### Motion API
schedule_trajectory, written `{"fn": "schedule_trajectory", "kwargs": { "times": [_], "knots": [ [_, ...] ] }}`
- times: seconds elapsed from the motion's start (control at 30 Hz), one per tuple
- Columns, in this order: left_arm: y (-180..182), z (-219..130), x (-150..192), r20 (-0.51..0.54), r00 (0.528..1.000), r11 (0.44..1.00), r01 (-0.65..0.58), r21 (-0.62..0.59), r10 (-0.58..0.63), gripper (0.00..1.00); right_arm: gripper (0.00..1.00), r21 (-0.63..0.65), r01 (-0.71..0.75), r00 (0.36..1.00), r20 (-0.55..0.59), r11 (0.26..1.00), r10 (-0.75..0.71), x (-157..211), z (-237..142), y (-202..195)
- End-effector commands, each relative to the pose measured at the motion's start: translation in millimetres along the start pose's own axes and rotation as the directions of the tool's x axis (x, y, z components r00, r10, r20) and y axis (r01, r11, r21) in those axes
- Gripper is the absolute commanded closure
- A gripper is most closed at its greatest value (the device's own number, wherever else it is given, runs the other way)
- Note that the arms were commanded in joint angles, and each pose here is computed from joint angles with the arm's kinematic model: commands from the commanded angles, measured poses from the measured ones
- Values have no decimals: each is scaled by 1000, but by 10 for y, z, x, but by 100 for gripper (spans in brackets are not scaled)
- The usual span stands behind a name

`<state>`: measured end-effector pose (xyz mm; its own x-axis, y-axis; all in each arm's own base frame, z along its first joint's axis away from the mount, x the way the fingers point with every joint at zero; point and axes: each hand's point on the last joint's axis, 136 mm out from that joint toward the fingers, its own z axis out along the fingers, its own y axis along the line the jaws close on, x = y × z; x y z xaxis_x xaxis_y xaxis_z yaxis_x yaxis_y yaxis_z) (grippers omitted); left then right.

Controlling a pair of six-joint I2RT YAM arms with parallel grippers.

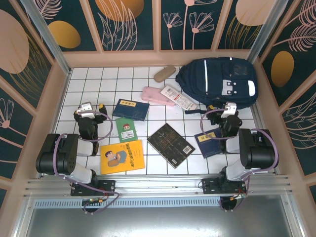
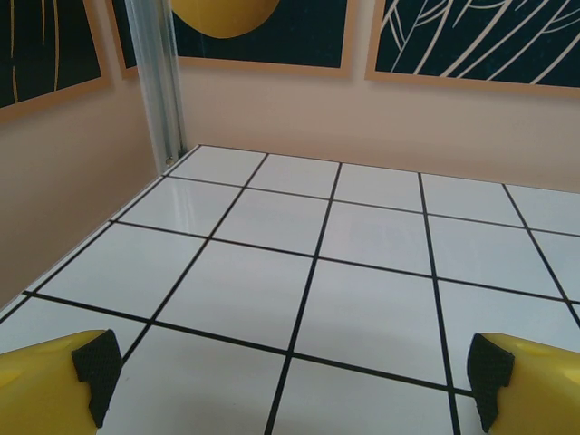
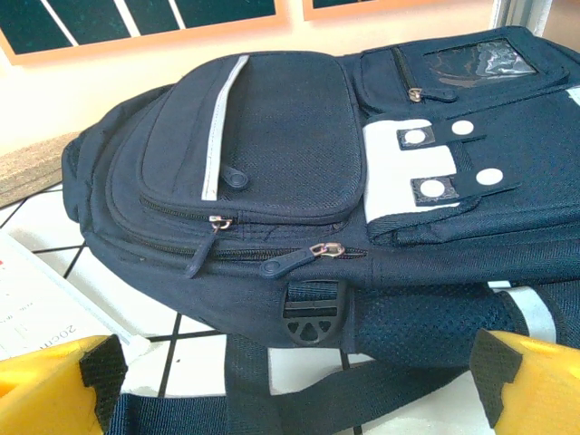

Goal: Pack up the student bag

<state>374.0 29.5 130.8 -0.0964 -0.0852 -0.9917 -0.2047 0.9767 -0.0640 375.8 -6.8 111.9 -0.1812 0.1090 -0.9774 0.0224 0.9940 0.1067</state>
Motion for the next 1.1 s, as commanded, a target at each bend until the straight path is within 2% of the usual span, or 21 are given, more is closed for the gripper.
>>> {"fn": "schedule_trajectory", "kwargs": {
  "times": [0.0,0.47,0.57,0.63,0.67,0.73,0.8,0.87,0.93,1.0,1.07],
  "knots": [
    [-1,-21,-61,29,1000,1000,7,-2,-7,1,1,-18,9,1000,28,1000,-9,-94,22,32],
    [5,-36,-69,34,999,1000,7,-3,-7,1,1,-28,-4,1000,24,1000,5,-89,20,14],
    [-13,-65,-248,42,999,1000,-3,-12,4,1,1,-51,18,999,28,999,-16,-167,19,89],
    [-41,-76,-507,58,998,999,-8,-31,10,1,1,-36,56,998,16,998,-56,-352,-11,187],
    [-80,-141,-738,122,993,1000,9,-29,-6,1,1,-23,85,995,49,996,-84,-518,-74,273],
    [-252,-304,-1234,240,969,997,49,57,-61,1,1,-8,88,988,125,996,-86,-847,-242,446],
    [-510,-408,-1633,282,952,983,71,169,-117,1,1,-68,52,985,169,996,-40,-1117,-390,692],
    [-849,-447,-1960,239,951,948,121,293,-195,1,1,-122,12,978,207,992,14,-1392,-565,980],
    [-1218,-483,-2113,139,961,902,169,398,-241,1,1,-178,2,962,269,984,46,-1675,-791,1263],
    [-1514,-492,-2214,51,970,888,196,416,-238,1,1,-188,-28,947,310,982,86,-1984,-954,1426],
    [-1735,-421,-2252,-51,970,885,238,401,-238,1,1,-178,-164,935,285,970,210,-2292,-996,1441]
  ]
}}
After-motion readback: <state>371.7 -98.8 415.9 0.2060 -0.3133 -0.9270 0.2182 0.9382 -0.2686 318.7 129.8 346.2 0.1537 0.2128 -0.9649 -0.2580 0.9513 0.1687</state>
